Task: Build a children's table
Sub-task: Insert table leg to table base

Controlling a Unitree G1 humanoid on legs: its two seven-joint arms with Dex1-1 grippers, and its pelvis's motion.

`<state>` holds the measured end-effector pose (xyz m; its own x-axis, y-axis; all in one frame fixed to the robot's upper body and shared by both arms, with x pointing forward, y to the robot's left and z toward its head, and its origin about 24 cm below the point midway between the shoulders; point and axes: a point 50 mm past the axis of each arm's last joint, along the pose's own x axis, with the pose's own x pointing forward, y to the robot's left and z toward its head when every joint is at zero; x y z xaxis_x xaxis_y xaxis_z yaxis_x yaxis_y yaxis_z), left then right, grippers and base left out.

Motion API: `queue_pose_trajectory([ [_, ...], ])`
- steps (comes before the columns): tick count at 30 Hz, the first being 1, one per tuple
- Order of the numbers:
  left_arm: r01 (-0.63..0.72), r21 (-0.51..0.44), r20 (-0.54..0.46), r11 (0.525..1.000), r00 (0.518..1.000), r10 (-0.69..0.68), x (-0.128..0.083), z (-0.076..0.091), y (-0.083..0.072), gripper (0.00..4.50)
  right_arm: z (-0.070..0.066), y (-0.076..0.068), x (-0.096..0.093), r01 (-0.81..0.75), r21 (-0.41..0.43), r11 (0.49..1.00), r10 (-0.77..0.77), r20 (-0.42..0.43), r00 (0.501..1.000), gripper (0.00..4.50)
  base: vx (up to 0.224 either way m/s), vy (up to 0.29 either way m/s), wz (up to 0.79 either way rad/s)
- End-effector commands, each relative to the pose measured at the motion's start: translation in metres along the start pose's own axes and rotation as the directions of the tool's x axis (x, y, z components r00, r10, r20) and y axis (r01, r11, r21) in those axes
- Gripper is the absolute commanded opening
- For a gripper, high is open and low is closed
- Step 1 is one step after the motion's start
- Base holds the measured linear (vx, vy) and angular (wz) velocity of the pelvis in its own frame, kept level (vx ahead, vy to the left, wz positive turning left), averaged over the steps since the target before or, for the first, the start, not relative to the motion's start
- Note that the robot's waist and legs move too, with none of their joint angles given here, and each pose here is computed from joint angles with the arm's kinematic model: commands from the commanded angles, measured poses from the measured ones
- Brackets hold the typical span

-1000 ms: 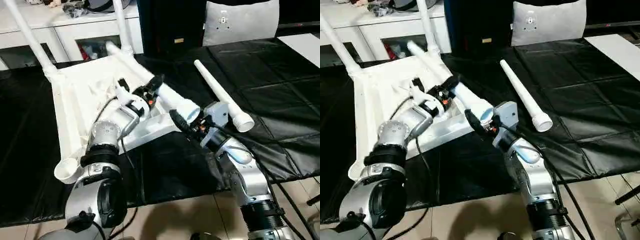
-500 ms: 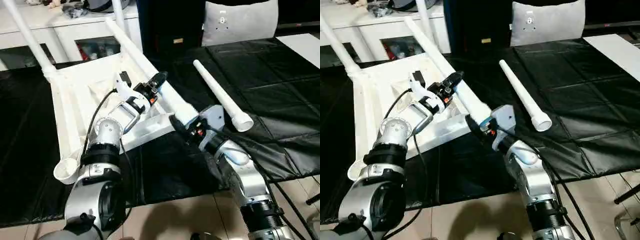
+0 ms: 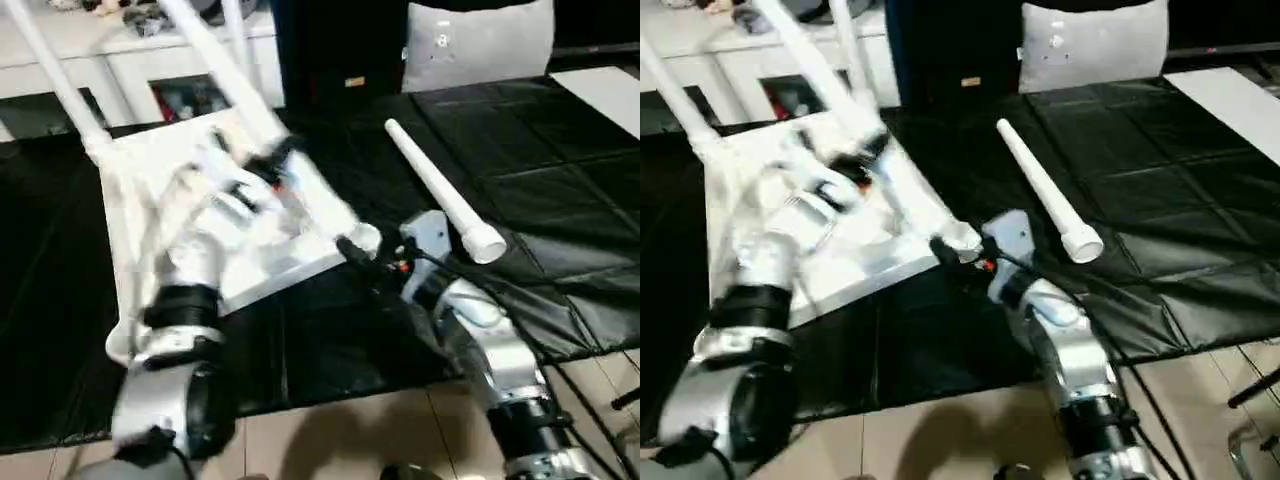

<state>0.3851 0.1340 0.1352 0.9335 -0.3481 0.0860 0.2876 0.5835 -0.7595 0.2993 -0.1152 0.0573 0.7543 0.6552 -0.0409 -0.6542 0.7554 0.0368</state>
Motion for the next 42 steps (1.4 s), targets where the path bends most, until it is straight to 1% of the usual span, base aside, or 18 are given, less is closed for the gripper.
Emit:
queue_pose_trajectory([
  [1, -0.002, 0.066, 0.025, 0.998, 1.0, 0.001, 0.0, 0.01, -0.004, 1.88, -0.003, 0.003, -0.004, -0.025, 0.012, 1.0, 0.025, -0.02, 0.999, 4.28, 0.0, 0.0, 0.0],
  [2, 0.008, 0.118, 0.017, 0.993, 1.0, -0.011, 0.0, 0.013, -0.007, 1.88, -0.004, 0.0, -0.01, -0.012, 0.011, 1.0, 0.012, -0.026, 1.0, 4.28, 0.0, 0.0, 0.0],
  [7, 0.043, 0.225, -0.021, 0.973, 0.999, -0.039, 0.0, 0.013, -0.012, 1.88, 0.001, -0.01, -0.021, 0.03, 0.059, 0.998, -0.03, -0.011, 1.0, 4.5, 0.0, 0.0, 0.0],
  [8, 0.059, 0.243, -0.037, 0.968, 0.998, -0.052, 0.0, 0.012, -0.014, 1.88, 0.007, -0.014, -0.025, 0.03, 0.121, 0.992, -0.031, 0.009, 0.999, 4.5, 0.0, 0.0, 0.0],
  [11, 0.088, 0.264, -0.059, 0.96, 0.995, -0.075, -0.001, 0.013, -0.017, 1.88, 0.019, -0.024, -0.031, 0.044, 0.197, 0.979, -0.057, 0.061, 0.997, 4.5, 0.0, 0.0, 0.0],
  [13, 0.125, 0.276, -0.084, 0.953, 0.991, -0.106, -0.002, 0.013, -0.022, 1.88, 0.038, -0.034, -0.035, 0.027, 0.287, 0.958, -0.072, 0.148, 0.986, 4.5, 0.0, 0.0, 0.0],
  [14, 0.132, 0.277, -0.089, 0.952, 0.99, -0.112, -0.003, 0.013, -0.022, 1.88, 0.041, -0.036, -0.036, 0.019, 0.294, 0.955, -0.069, 0.159, 0.985, 4.5, 0.0, 0.0, 0.0],
  [15, 0.154, 0.279, -0.102, 0.948, 0.986, -0.13, -0.003, 0.012, -0.025, 1.88, 0.049, -0.039, -0.039, -0.007, 0.315, 0.949, -0.057, 0.195, 0.979, 4.5, 0.0, 0.0, 0.0],
  [19, 0.225, 0.288, -0.132, 0.931, 0.972, -0.194, -0.005, 0.011, -0.035, 1.88, 0.069, -0.04, -0.041, -0.114, 0.337, 0.935, 0.03, 0.245, 0.969, 4.5, 0.0, 0.0, 0.0],
  [23, 0.243, 0.287, -0.14, 0.927, 0.968, -0.211, -0.007, 0.011, -0.038, 1.88, 0.08, -0.041, -0.038, -0.153, 0.348, 0.925, 0.063, 0.256, 0.965, 4.5, 0.0, 0.0, 0.0],
  [26, 0.254, 0.29, -0.15, 0.923, 0.964, -0.219, -0.008, 0.009, -0.04, 1.88, 0.085, -0.039, -0.034, -0.181, 0.337, 0.924, 0.103, 0.236, 0.966, 4.5, 0.0, 0.0, 0.0],
  [29, 0.262, 0.309, -0.167, 0.914, 0.961, -0.219, -0.009, 0.005, -0.042, 1.88, 0.084, -0.035, -0.027, -0.197, 0.299, 0.934, 0.151, 0.17, 0.974, 4.5, 0.0, 0.0, 0.0],
  [30, 0.257, 0.391, -0.187, 0.884, 0.963, -0.197, -0.009, -0.001, -0.046, 1.88, 0.08, -0.032, -0.019, -0.174, 0.245, 0.954, 0.162, 0.071, 0.984, 4.5, 0.0, 0.0, 0.0],
  [32, 0.259, 0.469, -0.2, 0.844, 0.962, -0.184, -0.009, -0.005, -0.049, 1.88, 0.077, -0.029, -0.013, -0.155, 0.179, 0.971, 0.16, -0.01, 0.987, 4.5, 0.0, 0.0, 0.0],
  [33, 0.265, 0.495, -0.204, 0.828, 0.961, -0.186, -0.01, -0.008, -0.051, 1.88, 0.076, -0.026, -0.011, -0.146, 0.114, 0.983, 0.154, -0.071, 0.985, 4.5, 0.0, 0.0, 0.0],
  [37, 0.282, 0.53, -0.21, 0.8, 0.957, -0.198, -0.012, -0.018, -0.061, 1.88, 0.083, -0.013, 0.002, -0.168, 0.15, 0.974, 0.18, -0.07, 0.981, 4.5, 0.0, 0.0, 0.0],
  [40, 0.335, 0.534, -0.245, 0.776, 0.94, -0.238, -0.014, -0.029, -0.072, 1.88, 0.077, -0.009, 0.011, -0.18, 0.169, 0.969, 0.198, -0.099, 0.975, 4.5, 0.0, 0.0, 0.0],
  [42, 0.355, 0.545, -0.259, 0.759, 0.933, -0.25, -0.016, -0.033, -0.074, 1.88, 0.075, -0.009, 0.014, -0.178, 0.159, 0.971, 0.197, -0.113, 0.974, 4.5, 0.0, 0.0, 0.0],
])
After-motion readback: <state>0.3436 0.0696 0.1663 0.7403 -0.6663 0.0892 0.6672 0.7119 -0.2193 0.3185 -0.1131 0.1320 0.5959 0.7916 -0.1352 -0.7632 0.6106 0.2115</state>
